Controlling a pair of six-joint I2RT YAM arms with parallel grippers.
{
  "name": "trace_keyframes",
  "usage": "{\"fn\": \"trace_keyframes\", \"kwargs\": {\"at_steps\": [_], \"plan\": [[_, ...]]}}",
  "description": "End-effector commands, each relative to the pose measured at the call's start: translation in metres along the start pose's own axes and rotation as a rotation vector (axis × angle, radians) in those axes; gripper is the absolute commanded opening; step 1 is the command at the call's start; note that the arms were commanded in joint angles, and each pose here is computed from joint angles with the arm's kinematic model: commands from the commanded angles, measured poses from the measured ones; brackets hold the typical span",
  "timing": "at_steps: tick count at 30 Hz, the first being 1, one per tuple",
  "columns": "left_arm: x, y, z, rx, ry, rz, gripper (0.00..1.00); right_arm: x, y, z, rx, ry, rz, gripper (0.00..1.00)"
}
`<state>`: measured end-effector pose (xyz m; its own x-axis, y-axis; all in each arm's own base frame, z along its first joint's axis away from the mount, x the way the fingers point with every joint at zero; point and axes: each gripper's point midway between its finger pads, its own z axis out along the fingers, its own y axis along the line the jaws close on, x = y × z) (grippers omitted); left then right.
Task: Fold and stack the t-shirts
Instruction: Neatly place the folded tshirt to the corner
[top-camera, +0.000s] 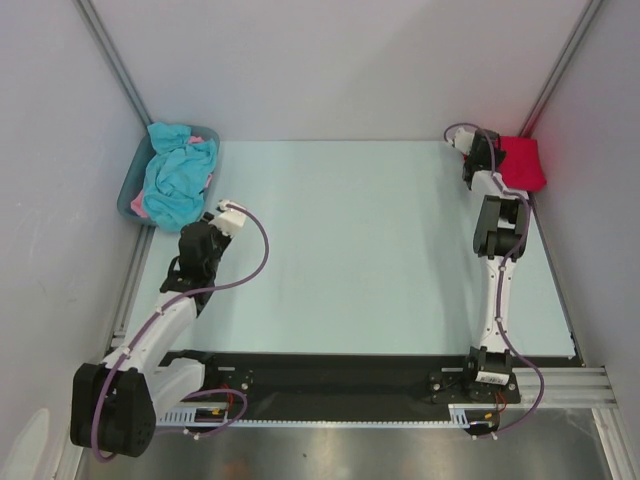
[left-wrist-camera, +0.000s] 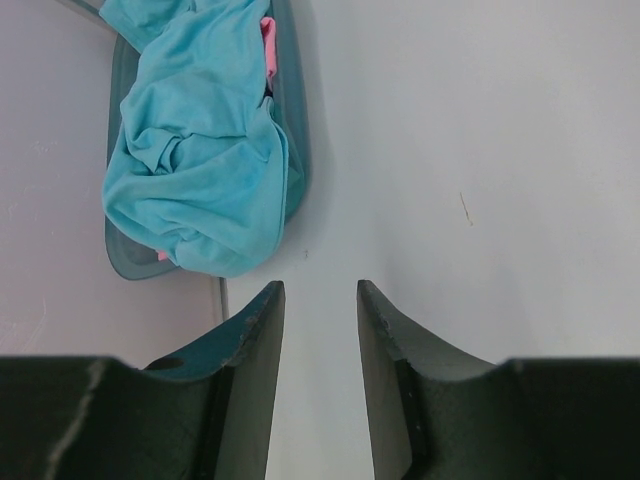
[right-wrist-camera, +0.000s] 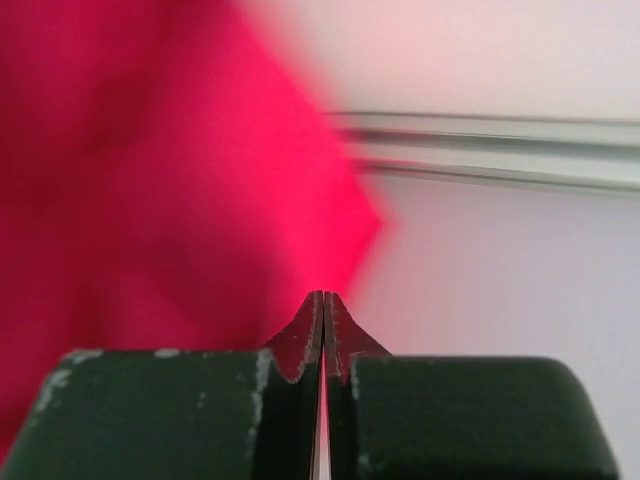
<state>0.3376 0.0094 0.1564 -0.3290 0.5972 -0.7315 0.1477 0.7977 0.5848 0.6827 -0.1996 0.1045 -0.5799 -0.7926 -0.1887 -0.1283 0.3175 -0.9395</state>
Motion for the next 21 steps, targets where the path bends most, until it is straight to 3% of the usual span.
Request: {"fn": "trace_keyframes", "kwargs": {"at_steps": [1, 5, 10, 21], "plan": [[-0.004, 0.011, -0.001, -0.044, -0.020, -0.003, 0.41, 0.005, 0.069, 0.006, -0.131, 0.049, -0.091, 0.00], [-0.004, 0.011, 0.000, -0.043, -0.017, -0.001, 0.41, -0.006, 0.126, -0.017, -0.259, -0.002, -0.104, 0.00], [-0.004, 0.009, 0.002, -0.035, -0.019, -0.009, 0.41, -0.031, 0.121, -0.043, -0.270, -0.064, -0.088, 0.00], [-0.007, 0.010, -0.007, -0.039, -0.049, -0.023, 0.41, -0.029, 0.086, -0.035, -0.169, -0.031, -0.027, 0.02]]}}
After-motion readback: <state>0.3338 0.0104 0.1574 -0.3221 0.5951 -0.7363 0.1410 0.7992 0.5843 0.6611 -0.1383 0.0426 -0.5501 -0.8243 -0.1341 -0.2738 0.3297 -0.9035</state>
